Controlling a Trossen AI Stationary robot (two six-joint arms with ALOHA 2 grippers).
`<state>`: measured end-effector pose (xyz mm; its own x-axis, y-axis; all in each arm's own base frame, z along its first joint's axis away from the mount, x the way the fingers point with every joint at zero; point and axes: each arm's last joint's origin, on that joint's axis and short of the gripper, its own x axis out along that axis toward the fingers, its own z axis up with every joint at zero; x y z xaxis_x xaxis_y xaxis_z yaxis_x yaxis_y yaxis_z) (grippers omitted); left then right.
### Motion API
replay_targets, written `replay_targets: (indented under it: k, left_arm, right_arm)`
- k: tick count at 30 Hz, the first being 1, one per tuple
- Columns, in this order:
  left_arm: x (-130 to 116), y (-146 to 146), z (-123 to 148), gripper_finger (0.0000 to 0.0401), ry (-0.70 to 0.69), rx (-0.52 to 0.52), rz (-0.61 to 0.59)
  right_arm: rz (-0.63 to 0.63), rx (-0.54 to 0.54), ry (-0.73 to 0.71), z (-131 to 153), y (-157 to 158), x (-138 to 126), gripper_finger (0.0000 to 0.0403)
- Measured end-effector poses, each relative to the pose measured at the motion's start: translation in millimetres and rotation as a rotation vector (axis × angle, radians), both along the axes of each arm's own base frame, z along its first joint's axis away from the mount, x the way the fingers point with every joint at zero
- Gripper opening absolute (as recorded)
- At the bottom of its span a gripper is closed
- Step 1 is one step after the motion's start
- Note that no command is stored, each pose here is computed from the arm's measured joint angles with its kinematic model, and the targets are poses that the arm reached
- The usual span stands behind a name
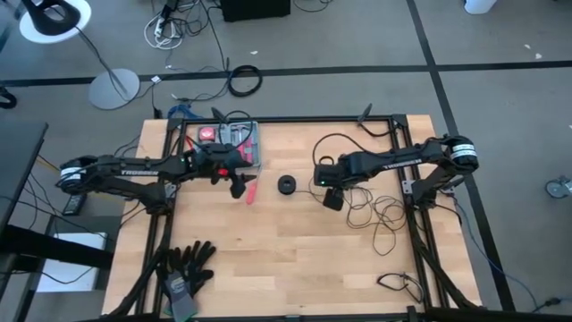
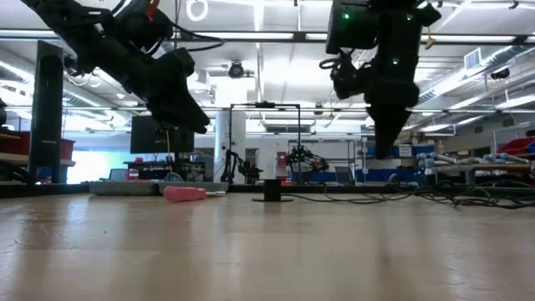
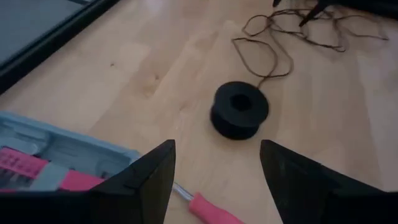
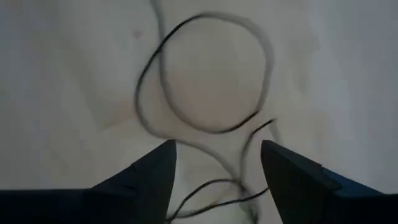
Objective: Coil cords
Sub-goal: Return to Home Position
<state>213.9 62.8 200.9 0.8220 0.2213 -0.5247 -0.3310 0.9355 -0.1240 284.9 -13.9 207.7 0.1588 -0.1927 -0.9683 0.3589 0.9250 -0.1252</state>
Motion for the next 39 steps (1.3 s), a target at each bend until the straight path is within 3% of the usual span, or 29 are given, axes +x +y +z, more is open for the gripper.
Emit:
replay_targets:
  k: [5, 10, 16, 20, 26, 30, 39]
  left_arm:
    - [-0.2, 2.3, -0.2, 0.0239, 0.025, 0.079, 0.039]
    - [-1.4, 1.7, -2.2, 0.0239, 0.023, -0.015, 0.086]
    - [-13.9, -13.6, 5.2, 0.0239, -0.092, -0.003, -0.061]
    - [-35.8, -29.0, -3.9, 0.0239, -0.223, 0.045, -0.126]
    - [-72.3, -39.0, -29.2, 0.0239, -0.433, 0.04, -0.121]
    - [-86.2, -42.2, -39.6, 0.0239, -0.474, 0.037, -0.144]
    - [-102.7, -46.4, -36.1, 0.0239, -0.519, 0.018, -0.169]
  right_arm:
    - [0.062, -0.079, -0.057, 5.0, 6.6, 4.7, 0.023]
    - [0.073, -0.107, -0.05, 4.4, 14.8, 2.9, 0.0229]
    - [0.063, -0.162, -0.088, -12.8, 23.8, -12.1, 0.0232]
    - [0.074, -0.085, -0.243, -18.7, 28.8, -31.2, 0.0231]
    - [0.047, -0.042, -0.503, -8.0, 22.0, -71.2, 0.0229]
    - [0.043, -0.025, -0.626, -1.0, 16.3, -97.6, 0.0232]
    - [0.001, -0.002, -0.909, -0.7, 12.0, -146.6, 0.0231]
